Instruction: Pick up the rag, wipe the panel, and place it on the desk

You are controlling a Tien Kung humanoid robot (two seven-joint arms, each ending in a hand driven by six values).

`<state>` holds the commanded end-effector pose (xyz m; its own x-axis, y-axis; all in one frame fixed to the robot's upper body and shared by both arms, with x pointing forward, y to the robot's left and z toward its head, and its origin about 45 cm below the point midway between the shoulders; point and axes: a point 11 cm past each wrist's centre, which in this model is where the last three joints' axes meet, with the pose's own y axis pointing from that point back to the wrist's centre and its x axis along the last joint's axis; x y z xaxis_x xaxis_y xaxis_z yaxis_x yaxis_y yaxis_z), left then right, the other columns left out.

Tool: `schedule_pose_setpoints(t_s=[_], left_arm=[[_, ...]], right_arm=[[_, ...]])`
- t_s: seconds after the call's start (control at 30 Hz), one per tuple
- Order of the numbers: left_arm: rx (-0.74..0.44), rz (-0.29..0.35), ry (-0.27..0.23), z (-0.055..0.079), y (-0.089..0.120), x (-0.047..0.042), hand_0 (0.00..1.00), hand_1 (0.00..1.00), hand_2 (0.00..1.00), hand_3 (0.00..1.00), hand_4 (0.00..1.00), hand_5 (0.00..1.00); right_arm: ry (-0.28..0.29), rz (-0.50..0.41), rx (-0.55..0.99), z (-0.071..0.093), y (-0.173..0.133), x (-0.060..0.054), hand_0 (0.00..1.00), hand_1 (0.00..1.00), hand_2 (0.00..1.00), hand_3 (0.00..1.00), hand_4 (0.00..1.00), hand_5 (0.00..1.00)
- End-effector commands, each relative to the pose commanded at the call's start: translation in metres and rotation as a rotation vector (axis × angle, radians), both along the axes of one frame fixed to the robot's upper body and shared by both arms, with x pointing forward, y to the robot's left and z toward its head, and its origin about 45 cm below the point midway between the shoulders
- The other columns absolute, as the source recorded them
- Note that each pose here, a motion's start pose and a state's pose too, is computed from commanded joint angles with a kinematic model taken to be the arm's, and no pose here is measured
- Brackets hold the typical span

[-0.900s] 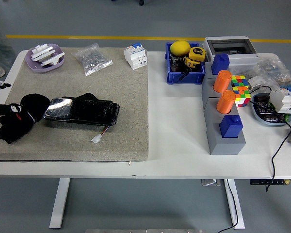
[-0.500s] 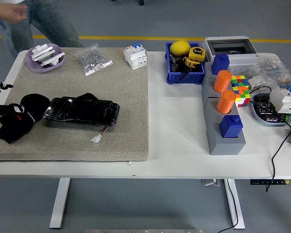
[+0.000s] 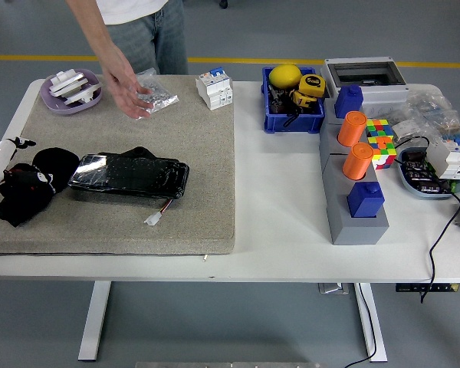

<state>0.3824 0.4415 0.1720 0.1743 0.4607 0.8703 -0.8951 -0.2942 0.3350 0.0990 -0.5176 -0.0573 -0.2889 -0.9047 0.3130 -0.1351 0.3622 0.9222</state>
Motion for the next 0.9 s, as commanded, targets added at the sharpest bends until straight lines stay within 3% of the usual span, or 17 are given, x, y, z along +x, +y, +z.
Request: schedule_pose_setpoints(t_s=[0.1,0.13,0.3,0.33,0.5,0.53,0.7,0.73,0.9], left_arm=[[-0.008,0.009,0.004,-0.004,0.000,0.0006,0.810,0.857,0.874,0.821,0.998,0.373],[-0.008,0.011,0.004,-0.005,0.000,0.0010,0.707,0.824,0.857,0.818,0.998,0.364],[-0.016,0.016,-0.004,-0.006,-0.001,0.0032,0.707,0.824,0.857,0.818,0.998,0.364],[-0.016,0.015,-0.003,-0.007,-0.002,0.0034,0.539,0.751,0.832,0.780,0.986,0.345],[-0.016,0.021,-0.003,-0.009,-0.001,0.0035,0.539,0.751,0.832,0.780,0.986,0.345],[-0.015,0.022,0.000,-0.010,-0.001,0.0034,0.451,0.653,0.812,0.719,0.952,0.272],[-0.008,0.025,0.018,-0.013,0.000,0.0023,0.451,0.653,0.812,0.719,0.952,0.272],[-0.008,0.025,0.018,-0.014,-0.001,0.0022,0.387,0.518,0.786,0.657,0.889,0.184],[-0.003,0.029,0.005,-0.014,-0.002,0.0024,0.387,0.518,0.786,0.657,0.889,0.184]], right_arm=[[-0.004,0.001,-0.001,0.000,0.000,0.002,0.714,0.522,0.640,0.628,0.998,0.556],[-0.004,0.001,-0.001,0.000,0.000,0.002,0.712,0.522,0.640,0.629,0.998,0.555],[-0.007,-0.002,-0.004,0.001,-0.001,0.002,0.712,0.522,0.640,0.629,0.998,0.555],[-0.008,-0.003,-0.004,0.001,-0.001,0.002,0.713,0.523,0.640,0.628,0.998,0.555],[-0.017,-0.008,-0.008,0.001,-0.001,0.002,0.713,0.523,0.640,0.628,0.998,0.555],[-0.018,-0.008,-0.009,0.001,-0.002,0.003,0.712,0.524,0.640,0.627,0.998,0.555],[-0.023,-0.011,-0.015,0.002,-0.003,0.004,0.712,0.524,0.640,0.627,0.998,0.555],[-0.023,-0.011,-0.015,0.002,-0.003,0.004,0.712,0.523,0.639,0.627,0.998,0.555],[-0.021,-0.008,-0.014,0.002,-0.003,0.004,0.712,0.523,0.639,0.627,0.998,0.555]])
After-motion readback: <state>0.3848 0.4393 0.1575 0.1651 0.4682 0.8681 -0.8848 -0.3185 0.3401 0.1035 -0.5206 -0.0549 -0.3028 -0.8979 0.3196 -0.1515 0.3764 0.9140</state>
